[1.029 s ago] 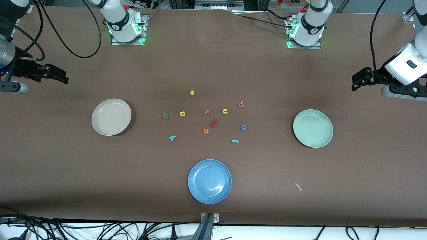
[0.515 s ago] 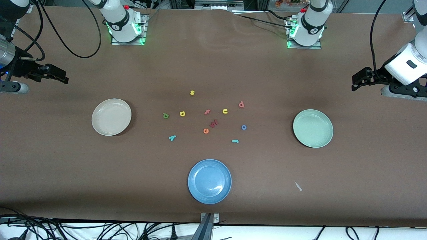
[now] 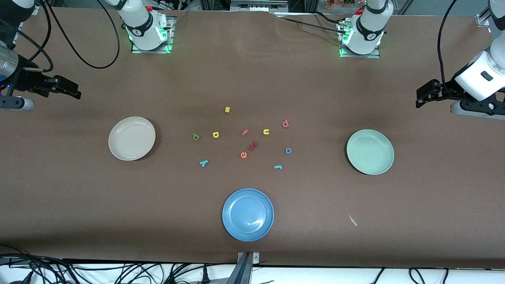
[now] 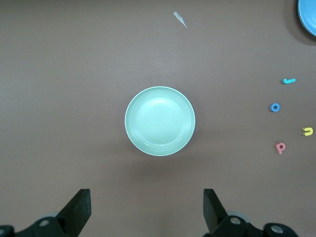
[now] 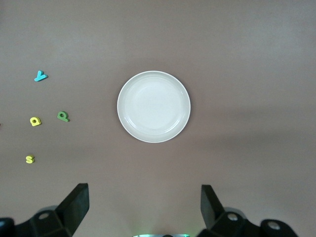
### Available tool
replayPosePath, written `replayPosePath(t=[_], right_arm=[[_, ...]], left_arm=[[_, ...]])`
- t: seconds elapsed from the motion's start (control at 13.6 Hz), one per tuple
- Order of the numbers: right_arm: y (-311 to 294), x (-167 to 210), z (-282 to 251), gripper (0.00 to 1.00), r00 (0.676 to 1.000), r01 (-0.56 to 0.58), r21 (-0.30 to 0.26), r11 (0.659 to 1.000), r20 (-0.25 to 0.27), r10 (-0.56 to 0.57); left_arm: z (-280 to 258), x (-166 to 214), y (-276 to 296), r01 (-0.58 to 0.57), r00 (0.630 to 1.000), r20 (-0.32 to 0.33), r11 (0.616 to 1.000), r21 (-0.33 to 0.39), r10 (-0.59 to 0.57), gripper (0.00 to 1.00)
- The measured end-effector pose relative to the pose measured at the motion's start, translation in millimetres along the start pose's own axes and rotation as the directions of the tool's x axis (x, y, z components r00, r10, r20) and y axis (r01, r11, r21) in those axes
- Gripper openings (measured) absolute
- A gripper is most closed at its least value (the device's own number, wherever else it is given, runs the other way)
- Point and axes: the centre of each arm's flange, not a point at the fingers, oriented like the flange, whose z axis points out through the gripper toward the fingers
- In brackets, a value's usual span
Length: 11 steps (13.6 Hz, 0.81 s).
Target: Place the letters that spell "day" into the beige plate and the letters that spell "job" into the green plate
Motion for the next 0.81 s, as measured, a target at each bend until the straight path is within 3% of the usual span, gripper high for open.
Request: replayPosePath(t=[0.51, 0.81], right_arm=[[0, 0, 1, 1.0, 1.0, 0.001, 0.0, 1.0, 0.004, -0.001], [-10, 0, 12, 1.0, 0.998, 0.017, -0.006, 1.0, 0.053, -0.016]], left_arm=[[1, -1, 0, 0.001, 1.0, 0.011, 1.0, -0.001, -0.001, 1.0], [1, -1, 7, 0.0, 1.0, 0.015, 1.0, -0.001, 0.0, 1.0]])
